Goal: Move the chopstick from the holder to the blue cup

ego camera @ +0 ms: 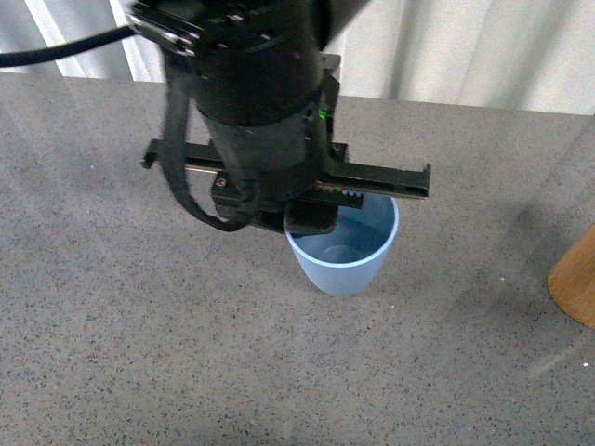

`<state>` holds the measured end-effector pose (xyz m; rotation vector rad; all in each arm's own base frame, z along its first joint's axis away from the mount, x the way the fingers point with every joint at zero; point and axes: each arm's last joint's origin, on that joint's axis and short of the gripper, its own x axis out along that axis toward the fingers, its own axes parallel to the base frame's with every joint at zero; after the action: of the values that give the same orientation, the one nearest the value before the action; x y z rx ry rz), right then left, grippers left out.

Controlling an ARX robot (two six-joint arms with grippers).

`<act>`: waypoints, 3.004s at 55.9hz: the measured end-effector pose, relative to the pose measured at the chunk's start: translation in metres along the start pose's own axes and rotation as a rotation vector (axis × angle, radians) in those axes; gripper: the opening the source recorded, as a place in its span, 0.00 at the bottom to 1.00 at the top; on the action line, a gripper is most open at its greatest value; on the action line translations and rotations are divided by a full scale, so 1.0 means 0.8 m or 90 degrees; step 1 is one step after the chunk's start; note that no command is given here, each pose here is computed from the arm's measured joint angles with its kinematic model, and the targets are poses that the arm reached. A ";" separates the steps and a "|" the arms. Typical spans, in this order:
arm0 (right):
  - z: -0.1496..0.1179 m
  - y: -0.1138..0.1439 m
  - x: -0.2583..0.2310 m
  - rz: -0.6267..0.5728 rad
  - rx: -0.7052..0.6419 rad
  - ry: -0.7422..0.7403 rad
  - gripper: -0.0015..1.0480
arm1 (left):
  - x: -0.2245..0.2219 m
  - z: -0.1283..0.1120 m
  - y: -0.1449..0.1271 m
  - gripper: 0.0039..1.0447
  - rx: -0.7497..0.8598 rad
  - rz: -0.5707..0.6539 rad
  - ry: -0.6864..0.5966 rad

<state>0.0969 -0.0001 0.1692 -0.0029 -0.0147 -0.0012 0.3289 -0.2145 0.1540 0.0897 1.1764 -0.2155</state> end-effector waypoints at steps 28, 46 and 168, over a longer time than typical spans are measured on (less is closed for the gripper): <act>0.000 0.000 0.000 0.000 0.000 0.000 0.90 | 0.044 0.017 -0.029 0.33 -0.038 0.015 0.013; 0.000 0.000 0.000 0.000 0.000 0.000 0.90 | -0.033 0.049 0.003 0.81 -0.111 -0.056 -0.127; 0.025 -0.127 0.159 0.171 0.051 0.389 0.90 | -0.153 -0.283 0.203 0.03 -0.058 0.135 -0.763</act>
<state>0.2238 -0.1017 0.1916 0.0757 0.5969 0.2673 0.1141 -0.0002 0.1730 -0.0048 -0.0212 -0.0016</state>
